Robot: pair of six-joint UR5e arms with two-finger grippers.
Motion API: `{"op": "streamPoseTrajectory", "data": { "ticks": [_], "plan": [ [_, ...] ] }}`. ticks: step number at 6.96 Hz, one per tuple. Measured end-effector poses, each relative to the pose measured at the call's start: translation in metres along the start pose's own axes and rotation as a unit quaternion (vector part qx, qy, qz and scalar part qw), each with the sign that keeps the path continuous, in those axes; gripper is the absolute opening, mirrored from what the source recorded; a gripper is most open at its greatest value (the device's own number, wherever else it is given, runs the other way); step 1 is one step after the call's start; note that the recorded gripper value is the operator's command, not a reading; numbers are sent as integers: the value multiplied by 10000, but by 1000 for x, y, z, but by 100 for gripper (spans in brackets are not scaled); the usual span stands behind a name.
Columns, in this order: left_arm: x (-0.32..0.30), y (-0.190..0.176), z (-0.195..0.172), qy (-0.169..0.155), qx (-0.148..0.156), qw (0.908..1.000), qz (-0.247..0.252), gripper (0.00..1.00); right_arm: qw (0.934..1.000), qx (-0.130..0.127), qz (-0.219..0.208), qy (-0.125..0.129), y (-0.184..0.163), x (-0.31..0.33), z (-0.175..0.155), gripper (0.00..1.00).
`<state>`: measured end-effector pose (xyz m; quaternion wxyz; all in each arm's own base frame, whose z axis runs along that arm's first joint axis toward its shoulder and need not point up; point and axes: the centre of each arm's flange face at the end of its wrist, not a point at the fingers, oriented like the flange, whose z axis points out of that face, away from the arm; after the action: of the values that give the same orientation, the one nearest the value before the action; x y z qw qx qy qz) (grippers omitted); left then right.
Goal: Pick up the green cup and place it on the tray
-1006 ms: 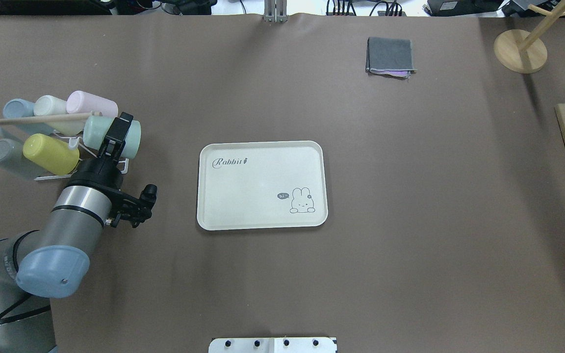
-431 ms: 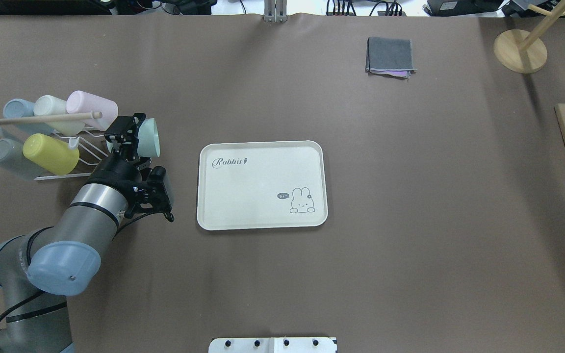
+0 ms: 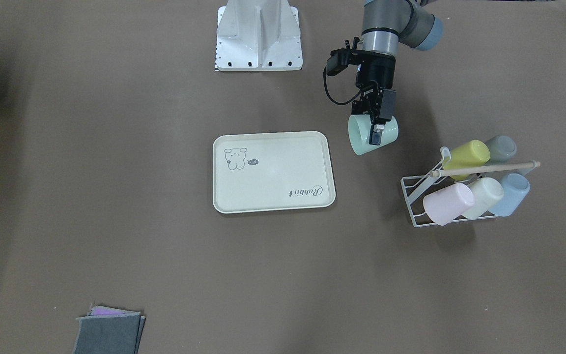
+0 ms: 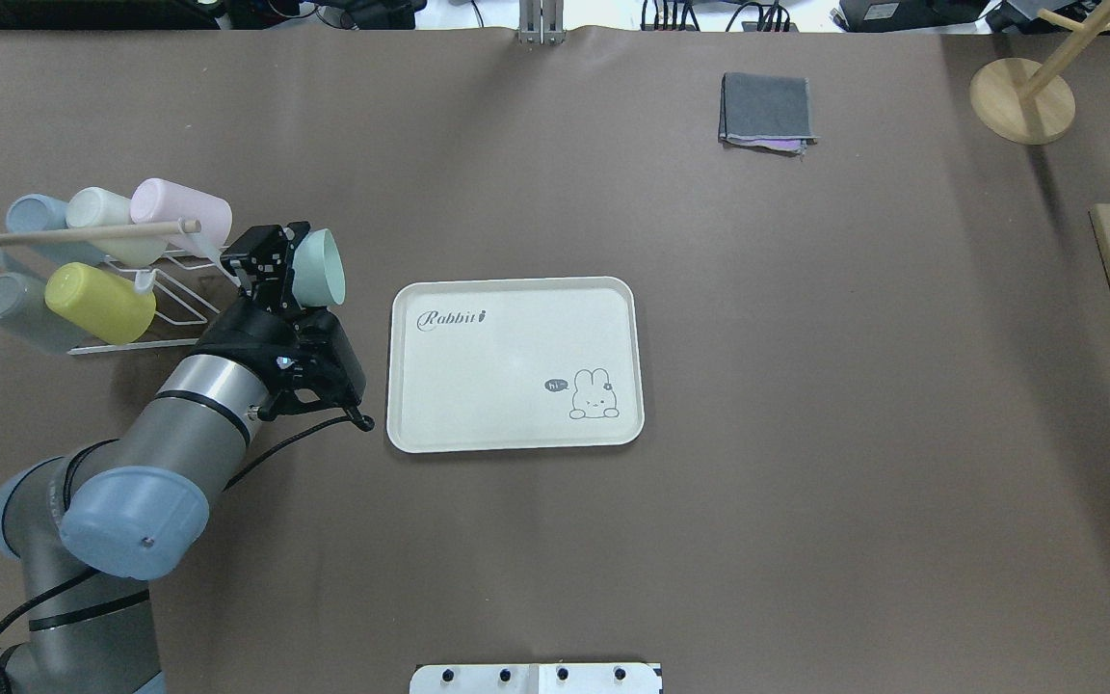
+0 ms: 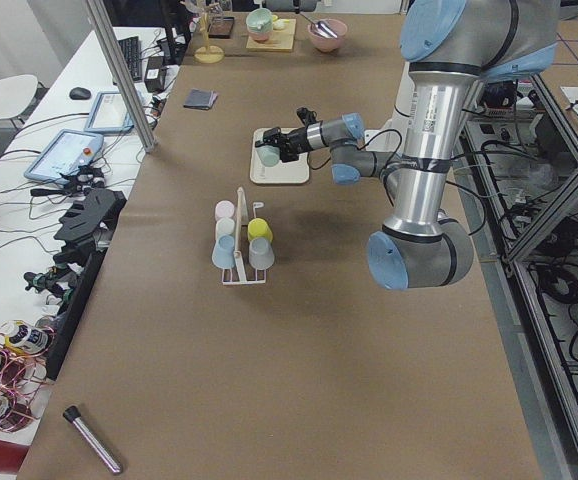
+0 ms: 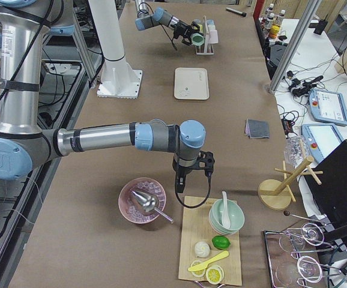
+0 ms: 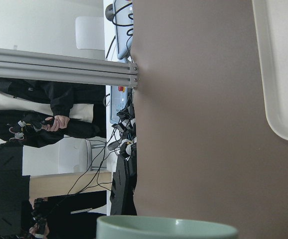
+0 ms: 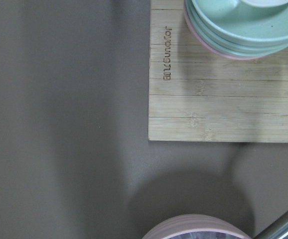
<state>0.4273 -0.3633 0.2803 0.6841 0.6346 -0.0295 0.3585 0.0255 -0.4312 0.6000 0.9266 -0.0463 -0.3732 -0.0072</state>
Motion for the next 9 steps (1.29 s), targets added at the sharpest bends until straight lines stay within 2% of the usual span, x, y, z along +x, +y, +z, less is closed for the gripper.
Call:
{"op": "streamPoseTrajectory", "data": {
  "ticks": [2, 4, 9],
  "plan": [
    [-7, -29, 2, -12, 178, 9996, 240, 72, 10000, -10, 9, 5, 0, 1, 1, 100],
    [-5, -43, 8, -46, 220, 9988, 426, 72, 10000, -15, 14, 12, -1, 2, 2, 100],
    [22, -39, 31, -76, 294, 9987, 417, 71, 10000, -32, 28, 20, -2, 4, 4, 100]
  ]
}}
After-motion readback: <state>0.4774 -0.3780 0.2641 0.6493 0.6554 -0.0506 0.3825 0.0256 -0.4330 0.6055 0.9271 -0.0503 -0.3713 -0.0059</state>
